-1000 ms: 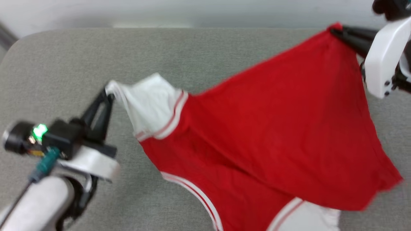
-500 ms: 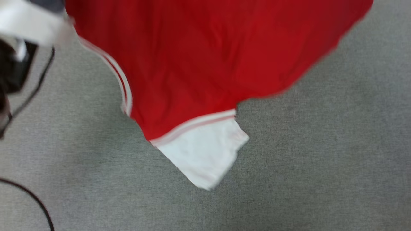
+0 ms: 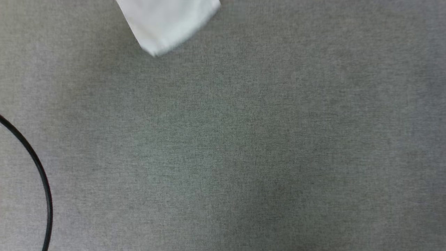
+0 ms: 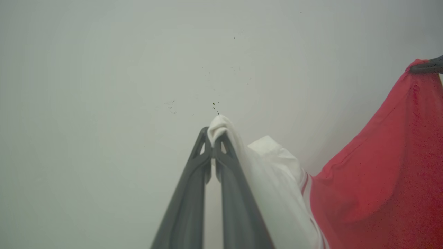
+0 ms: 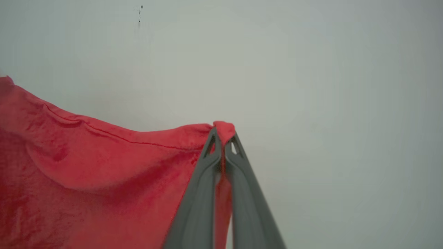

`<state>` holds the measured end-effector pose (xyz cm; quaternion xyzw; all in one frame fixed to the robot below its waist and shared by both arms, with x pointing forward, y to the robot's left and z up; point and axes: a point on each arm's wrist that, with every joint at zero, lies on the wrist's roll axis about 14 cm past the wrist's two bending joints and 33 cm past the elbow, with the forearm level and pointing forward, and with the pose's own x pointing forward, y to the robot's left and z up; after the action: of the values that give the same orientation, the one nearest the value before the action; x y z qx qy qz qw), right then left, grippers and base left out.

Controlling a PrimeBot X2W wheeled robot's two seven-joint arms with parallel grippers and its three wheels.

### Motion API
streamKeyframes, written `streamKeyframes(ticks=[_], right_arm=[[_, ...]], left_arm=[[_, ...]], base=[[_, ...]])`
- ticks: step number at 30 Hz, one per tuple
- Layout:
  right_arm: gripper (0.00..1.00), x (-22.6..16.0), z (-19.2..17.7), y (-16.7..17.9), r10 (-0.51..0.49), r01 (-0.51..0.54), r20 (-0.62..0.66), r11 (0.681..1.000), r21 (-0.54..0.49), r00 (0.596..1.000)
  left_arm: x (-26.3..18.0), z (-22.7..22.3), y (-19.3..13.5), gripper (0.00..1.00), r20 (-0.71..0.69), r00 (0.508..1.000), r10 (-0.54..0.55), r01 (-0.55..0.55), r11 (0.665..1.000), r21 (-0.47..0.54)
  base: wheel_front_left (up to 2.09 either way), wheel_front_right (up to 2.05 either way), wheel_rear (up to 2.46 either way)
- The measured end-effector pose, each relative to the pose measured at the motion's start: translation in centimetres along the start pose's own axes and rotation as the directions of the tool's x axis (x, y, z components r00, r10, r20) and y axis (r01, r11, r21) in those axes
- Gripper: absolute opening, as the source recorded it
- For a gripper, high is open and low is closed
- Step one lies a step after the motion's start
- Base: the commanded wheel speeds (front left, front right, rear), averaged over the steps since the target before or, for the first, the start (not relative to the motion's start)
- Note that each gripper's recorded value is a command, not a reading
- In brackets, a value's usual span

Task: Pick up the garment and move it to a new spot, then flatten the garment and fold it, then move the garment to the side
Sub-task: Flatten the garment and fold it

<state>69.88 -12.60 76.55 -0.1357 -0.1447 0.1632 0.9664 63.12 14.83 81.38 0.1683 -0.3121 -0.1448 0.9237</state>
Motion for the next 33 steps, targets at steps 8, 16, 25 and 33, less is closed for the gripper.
streamKeyframes(ticks=[8,16,25,33], right_arm=[[0.0,2.6,0.0,0.2,-0.021,0.021,0.037,1.0,0.0,0.999],[0.0,2.8,-4.9,2.8,0.031,-0.032,-0.059,0.999,-0.016,0.998],[0.0,-1.3,-14.2,8.4,0.153,-0.149,-0.243,0.988,0.036,0.958],[0.0,-7.8,-19.4,12.6,0.265,-0.252,-0.367,0.964,0.083,0.892]], left_arm=[[3.4,0.5,1.3,0.0,0.059,0.998,0.02,-0.02,1.0,0.011],[3.2,-3.9,0.8,0.0,-0.025,1.0,0.013,-0.013,1.0,-0.021],[-1.9,-12.2,-3.0,0.0,-0.203,0.978,-0.045,0.016,0.989,-0.144],[-9.8,-16.9,-6.7,0.0,-0.355,0.928,-0.111,0.022,0.969,-0.246]], base=[[0.0,0.0,0.0],[0.0,0.0,0.0],[0.0,0.0,0.0],[0.0,0.0,0.0]])
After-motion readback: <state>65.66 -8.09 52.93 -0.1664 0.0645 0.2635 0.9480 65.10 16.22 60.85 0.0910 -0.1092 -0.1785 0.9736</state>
